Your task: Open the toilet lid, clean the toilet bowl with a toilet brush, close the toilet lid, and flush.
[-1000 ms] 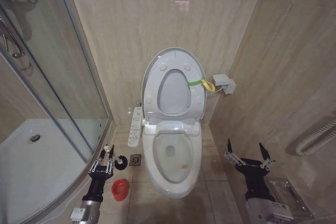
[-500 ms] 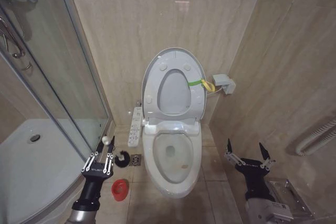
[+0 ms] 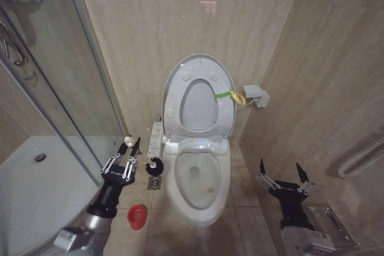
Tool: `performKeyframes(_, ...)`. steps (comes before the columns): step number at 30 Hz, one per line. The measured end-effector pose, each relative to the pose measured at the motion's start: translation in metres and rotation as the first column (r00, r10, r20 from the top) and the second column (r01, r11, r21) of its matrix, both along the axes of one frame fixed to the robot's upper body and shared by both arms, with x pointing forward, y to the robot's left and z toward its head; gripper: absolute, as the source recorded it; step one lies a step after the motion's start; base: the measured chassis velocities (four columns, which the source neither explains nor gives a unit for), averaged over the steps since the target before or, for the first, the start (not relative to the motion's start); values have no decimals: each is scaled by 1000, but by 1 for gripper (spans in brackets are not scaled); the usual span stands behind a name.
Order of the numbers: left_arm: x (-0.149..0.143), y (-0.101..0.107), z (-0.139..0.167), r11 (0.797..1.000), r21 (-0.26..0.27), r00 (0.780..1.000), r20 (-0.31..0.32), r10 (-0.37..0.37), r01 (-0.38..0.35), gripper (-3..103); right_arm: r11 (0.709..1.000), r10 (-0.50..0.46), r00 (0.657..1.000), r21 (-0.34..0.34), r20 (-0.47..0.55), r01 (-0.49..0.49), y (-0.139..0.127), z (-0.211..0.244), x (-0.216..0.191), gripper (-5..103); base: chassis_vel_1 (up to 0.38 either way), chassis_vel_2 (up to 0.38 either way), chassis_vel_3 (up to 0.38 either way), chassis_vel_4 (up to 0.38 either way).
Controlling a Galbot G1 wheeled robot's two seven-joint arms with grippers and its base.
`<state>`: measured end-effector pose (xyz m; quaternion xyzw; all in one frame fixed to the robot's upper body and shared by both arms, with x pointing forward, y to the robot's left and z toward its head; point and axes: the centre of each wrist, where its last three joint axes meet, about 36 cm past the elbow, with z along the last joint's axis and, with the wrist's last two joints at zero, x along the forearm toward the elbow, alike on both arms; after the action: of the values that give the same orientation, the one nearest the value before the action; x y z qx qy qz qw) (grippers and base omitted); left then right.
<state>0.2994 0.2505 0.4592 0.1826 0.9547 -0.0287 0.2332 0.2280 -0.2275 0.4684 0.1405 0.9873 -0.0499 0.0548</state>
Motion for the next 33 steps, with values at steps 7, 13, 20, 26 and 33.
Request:
performKeyframes(7,32,-1,-19,998,10,998,-20,-60,60,26,1000,0,1000,0,0,0,0,0,0,100,0,0,0,0)
performKeyframes(13,67,-16,-39,991,32,990,-58,-129,131,26,1000,0,1000,0,0,0,0,0,0,100,0,0,0,0)
performKeyframes(20,108,-48,-56,974,29,973,-67,-221,223,26,1000,0,1000,0,0,0,0,0,0,100,0,0,0,0)
performKeyframes(26,143,-82,-81,965,13,963,-79,-259,261,26,1000,-1,1000,0,0,1,0,0,0,100,0,0,0,0)
performKeyframes(33,164,-103,-116,957,23,952,-120,-283,288,26,1000,0,1000,0,0,0,0,0,0,100,0,0,0,0)
